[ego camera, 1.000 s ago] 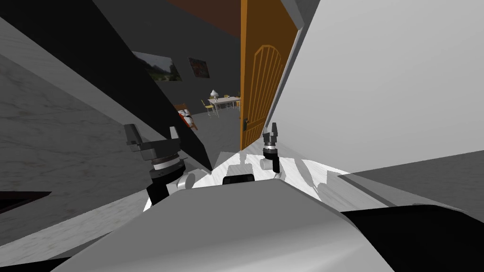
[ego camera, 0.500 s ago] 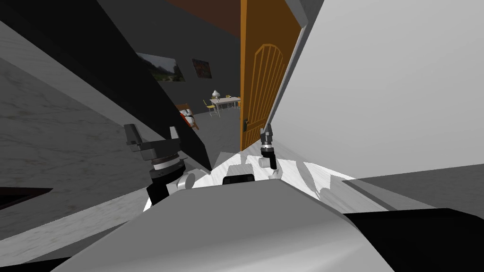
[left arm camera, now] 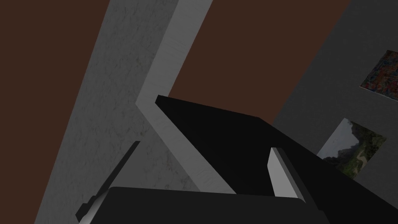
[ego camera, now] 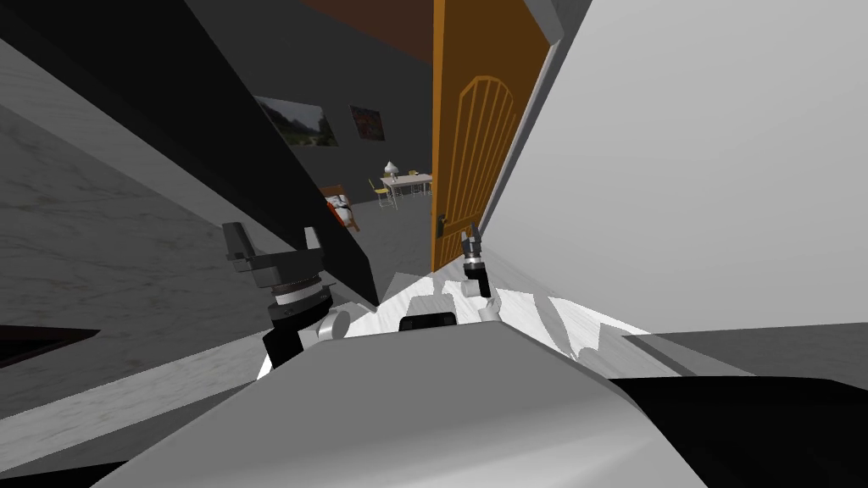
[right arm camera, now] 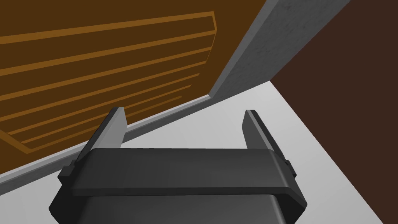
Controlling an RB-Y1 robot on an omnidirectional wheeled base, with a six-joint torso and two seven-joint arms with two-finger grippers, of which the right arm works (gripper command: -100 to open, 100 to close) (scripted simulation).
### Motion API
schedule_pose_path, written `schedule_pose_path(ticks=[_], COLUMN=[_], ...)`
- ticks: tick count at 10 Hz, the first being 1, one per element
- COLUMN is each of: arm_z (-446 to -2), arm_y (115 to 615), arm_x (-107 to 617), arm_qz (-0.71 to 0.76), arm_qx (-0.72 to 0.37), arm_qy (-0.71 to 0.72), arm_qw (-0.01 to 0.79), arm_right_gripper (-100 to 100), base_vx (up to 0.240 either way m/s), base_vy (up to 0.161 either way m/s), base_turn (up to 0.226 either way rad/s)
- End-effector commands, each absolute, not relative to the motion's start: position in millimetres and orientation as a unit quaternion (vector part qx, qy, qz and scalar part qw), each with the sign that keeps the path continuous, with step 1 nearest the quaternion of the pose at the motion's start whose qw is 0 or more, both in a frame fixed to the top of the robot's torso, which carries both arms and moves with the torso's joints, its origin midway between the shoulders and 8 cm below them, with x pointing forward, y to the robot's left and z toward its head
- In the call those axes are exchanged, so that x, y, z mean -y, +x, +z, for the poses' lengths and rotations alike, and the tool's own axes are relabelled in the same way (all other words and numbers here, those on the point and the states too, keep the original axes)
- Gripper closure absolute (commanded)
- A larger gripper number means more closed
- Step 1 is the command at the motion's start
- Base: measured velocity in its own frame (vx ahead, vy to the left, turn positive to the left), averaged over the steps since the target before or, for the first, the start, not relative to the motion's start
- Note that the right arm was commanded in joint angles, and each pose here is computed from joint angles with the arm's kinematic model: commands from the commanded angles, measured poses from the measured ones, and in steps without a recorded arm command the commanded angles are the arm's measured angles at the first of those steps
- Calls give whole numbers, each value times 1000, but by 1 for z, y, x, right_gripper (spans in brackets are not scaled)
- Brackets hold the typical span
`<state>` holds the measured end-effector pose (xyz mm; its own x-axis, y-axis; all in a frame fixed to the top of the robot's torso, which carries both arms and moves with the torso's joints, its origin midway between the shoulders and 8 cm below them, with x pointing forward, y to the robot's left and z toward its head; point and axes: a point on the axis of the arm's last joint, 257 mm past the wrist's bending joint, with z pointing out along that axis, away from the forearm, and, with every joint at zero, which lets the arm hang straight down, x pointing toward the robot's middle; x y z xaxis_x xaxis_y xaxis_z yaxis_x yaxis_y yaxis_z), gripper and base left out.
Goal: Push the door open
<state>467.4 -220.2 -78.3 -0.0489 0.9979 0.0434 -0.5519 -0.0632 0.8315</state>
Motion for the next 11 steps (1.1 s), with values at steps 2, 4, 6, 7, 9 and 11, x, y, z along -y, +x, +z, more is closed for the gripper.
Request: schedule_pose_path(ticks=[2, 4, 6, 7, 9, 11], arm_z=[-98, -108, -124, -128, -138, -148], arm_y=[479, 495, 504, 505, 513, 521], arm_x=[213, 204, 200, 200, 196, 193], arm_qz=[644, 646, 642, 640, 639, 637], arm_qx=[-346, -360, -374, -377, -387, -397], arm_qy=[347, 349, 357, 360, 364, 368], arm_qw=[588, 575, 566, 564, 557, 549], arm_right_gripper=[-100, -100, -100, -100, -100, -100], base_vx=[50, 45, 33, 29, 29, 25], base_vy=[-81, -77, -72, -55, -57, -55], base_turn=[94, 95, 66, 42, 66, 69])
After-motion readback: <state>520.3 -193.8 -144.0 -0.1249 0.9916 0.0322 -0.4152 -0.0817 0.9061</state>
